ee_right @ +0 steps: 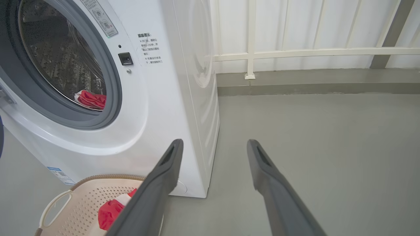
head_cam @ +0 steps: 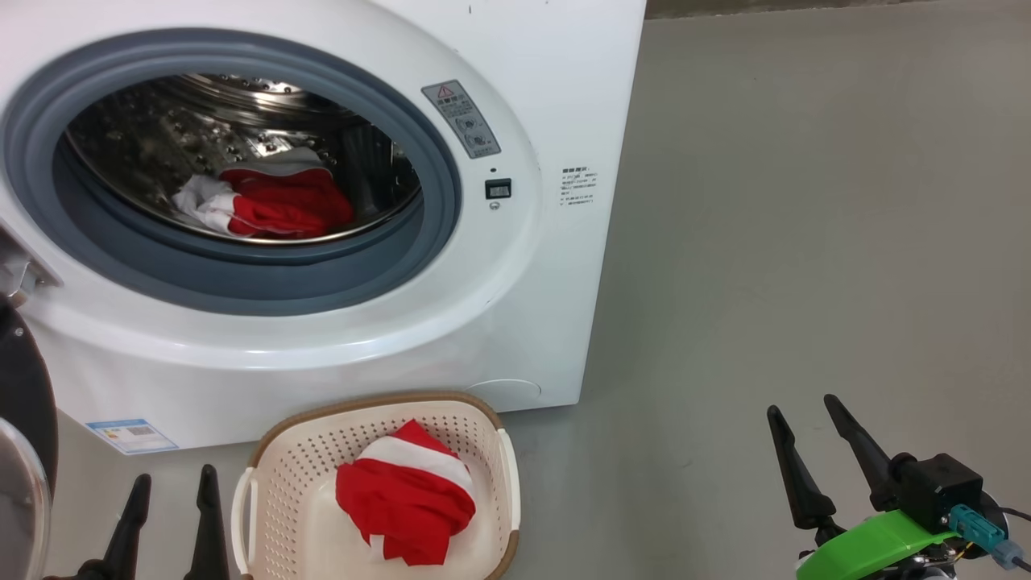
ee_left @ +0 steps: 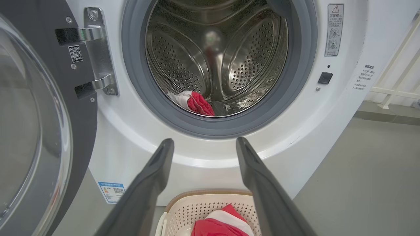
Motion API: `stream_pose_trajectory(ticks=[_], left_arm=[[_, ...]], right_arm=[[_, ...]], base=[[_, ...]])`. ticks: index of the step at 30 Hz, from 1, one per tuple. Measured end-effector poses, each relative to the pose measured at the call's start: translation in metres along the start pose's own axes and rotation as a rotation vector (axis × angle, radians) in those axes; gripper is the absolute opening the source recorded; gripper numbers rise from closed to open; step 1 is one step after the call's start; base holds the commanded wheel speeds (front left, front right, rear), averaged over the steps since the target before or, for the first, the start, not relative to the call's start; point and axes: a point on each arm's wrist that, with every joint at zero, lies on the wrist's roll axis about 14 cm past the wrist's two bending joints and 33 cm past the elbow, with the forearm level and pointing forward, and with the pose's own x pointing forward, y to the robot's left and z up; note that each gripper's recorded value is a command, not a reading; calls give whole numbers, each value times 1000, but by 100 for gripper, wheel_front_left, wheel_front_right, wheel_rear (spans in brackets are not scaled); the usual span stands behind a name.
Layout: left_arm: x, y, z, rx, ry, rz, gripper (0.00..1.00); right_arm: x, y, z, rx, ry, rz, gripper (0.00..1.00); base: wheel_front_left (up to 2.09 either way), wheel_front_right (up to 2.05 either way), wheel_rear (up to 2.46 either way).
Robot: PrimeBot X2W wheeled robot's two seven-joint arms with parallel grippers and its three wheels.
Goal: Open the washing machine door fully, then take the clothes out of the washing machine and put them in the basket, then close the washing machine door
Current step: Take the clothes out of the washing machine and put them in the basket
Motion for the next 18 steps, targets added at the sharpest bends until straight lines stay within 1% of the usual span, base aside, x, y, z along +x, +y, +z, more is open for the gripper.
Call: stream_pose_trajectory(ticks=[12, 18], left_arm=[[4, -2, -14, 3, 41, -7, 100], [30, -15, -20, 38, 60, -61, 100]], right_arm=[[3, -3, -6, 3, 19, -12, 100], [9, -1, -15, 18, 42, -19, 100]], base=[[0, 0, 0], [0, 0, 0]])
